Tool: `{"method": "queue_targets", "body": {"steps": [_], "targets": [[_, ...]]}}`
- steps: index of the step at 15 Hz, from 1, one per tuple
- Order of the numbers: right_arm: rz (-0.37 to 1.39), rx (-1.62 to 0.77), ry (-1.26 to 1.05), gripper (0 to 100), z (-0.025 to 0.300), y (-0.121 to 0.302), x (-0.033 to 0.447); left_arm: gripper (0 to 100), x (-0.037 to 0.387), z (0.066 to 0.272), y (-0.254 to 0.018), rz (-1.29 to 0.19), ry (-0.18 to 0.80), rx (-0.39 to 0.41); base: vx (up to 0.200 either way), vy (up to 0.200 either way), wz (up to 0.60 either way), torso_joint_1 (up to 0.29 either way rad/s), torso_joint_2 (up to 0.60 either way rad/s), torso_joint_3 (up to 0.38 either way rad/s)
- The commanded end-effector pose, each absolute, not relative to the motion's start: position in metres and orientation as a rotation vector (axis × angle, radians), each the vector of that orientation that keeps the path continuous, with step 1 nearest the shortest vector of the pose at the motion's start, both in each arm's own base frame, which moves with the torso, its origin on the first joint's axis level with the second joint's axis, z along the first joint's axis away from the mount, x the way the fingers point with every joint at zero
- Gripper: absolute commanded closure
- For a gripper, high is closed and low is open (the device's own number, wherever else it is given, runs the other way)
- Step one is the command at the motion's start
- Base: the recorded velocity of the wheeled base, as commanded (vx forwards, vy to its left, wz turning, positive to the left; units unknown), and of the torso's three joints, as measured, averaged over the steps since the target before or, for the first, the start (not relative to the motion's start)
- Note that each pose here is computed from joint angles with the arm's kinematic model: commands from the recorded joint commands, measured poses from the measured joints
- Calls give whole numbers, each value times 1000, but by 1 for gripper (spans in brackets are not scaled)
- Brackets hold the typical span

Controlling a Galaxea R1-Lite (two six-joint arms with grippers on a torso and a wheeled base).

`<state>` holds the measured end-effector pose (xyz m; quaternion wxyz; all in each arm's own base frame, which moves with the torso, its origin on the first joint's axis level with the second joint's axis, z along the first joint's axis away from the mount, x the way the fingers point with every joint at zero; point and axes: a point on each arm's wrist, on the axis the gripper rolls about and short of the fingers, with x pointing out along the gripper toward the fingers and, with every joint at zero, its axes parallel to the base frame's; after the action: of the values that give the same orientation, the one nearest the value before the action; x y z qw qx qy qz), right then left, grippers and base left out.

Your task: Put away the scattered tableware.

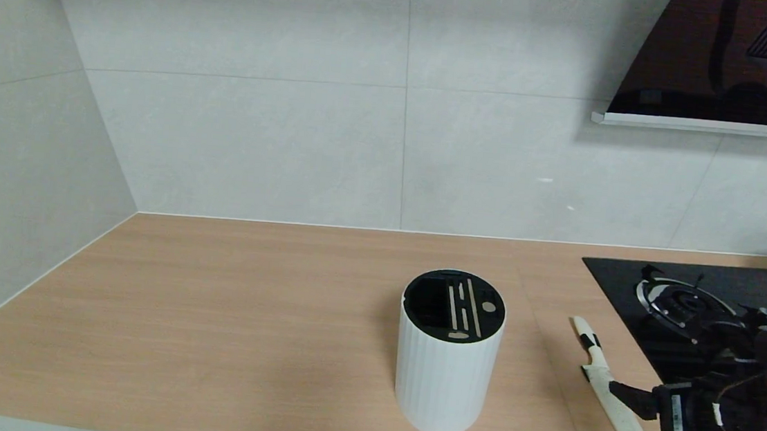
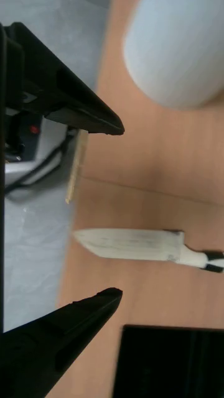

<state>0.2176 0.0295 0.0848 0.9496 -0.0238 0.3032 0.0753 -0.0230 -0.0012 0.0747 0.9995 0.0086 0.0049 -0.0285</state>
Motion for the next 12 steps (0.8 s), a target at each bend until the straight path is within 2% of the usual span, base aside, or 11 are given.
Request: {"method": "queue_targets", "body": {"steps": [1, 6, 9, 12], "targets": [[129, -64, 717, 0, 42, 33, 246, 0, -23, 75, -1, -57, 10, 18, 0, 0, 0, 0, 0, 0], [86, -78, 686, 0, 5, 36, 276, 0, -23, 75, -1, -58, 10, 17, 0, 0, 0, 0, 0, 0], [81, -72, 618, 0, -3, 38, 301, 0, -23, 75, -1, -58, 10, 17, 0, 0, 0, 0, 0, 0], [55, -80, 652, 0, -19, 31, 307, 0, -23, 75, -1, -58, 10, 15, 0, 0, 0, 0, 0, 0]]}}
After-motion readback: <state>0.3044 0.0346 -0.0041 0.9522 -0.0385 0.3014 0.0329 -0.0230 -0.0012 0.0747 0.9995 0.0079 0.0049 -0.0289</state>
